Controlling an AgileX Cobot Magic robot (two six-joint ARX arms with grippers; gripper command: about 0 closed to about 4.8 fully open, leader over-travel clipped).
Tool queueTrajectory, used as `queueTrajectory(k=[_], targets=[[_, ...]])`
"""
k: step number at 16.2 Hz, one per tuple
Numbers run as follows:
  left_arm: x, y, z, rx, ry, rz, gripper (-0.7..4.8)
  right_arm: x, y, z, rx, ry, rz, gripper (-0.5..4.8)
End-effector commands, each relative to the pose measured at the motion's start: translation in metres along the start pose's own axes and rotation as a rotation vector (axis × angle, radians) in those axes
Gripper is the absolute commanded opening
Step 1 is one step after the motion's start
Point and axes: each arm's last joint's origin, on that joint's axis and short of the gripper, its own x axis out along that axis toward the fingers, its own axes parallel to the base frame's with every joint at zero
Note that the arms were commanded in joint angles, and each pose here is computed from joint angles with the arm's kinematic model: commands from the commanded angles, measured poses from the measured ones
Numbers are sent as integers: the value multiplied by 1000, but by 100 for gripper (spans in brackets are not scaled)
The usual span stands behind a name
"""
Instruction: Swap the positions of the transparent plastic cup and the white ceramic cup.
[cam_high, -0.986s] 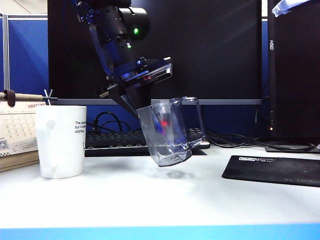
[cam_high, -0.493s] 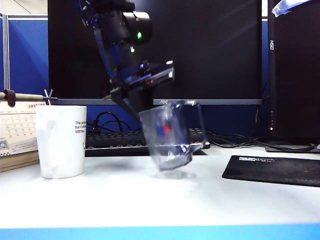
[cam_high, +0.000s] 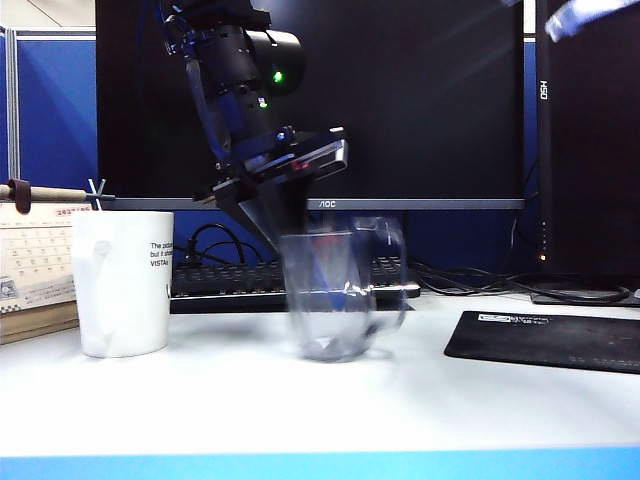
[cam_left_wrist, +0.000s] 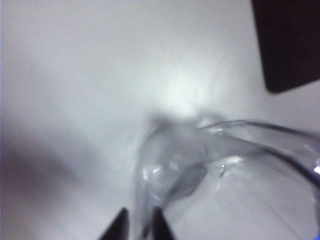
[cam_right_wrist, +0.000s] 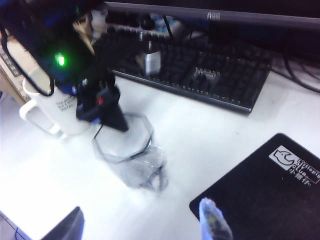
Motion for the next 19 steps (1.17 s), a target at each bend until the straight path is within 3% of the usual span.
queueTrajectory(k=[1,6,8,12,15,19], targets=[[-4,-1,6,11,-59,2,62,-5,1,-1,-6,-28,3,301],[-5,1,7,2,-65,80,135,-14,2,0,-9,-68,5,301],[-5,2,9,5,-84,97,213,-14,2,0,-9,-69,5,301],[-6,1,16,2,-162,49,218,-15,2,0,-9,-68,3,301],[-6,0,16,-2,-165,32,218,-17,2,0,-10,-71,3,301],[-13,4,13,23,-144,209,222,-17,0,0,-11,-76,-22,301]])
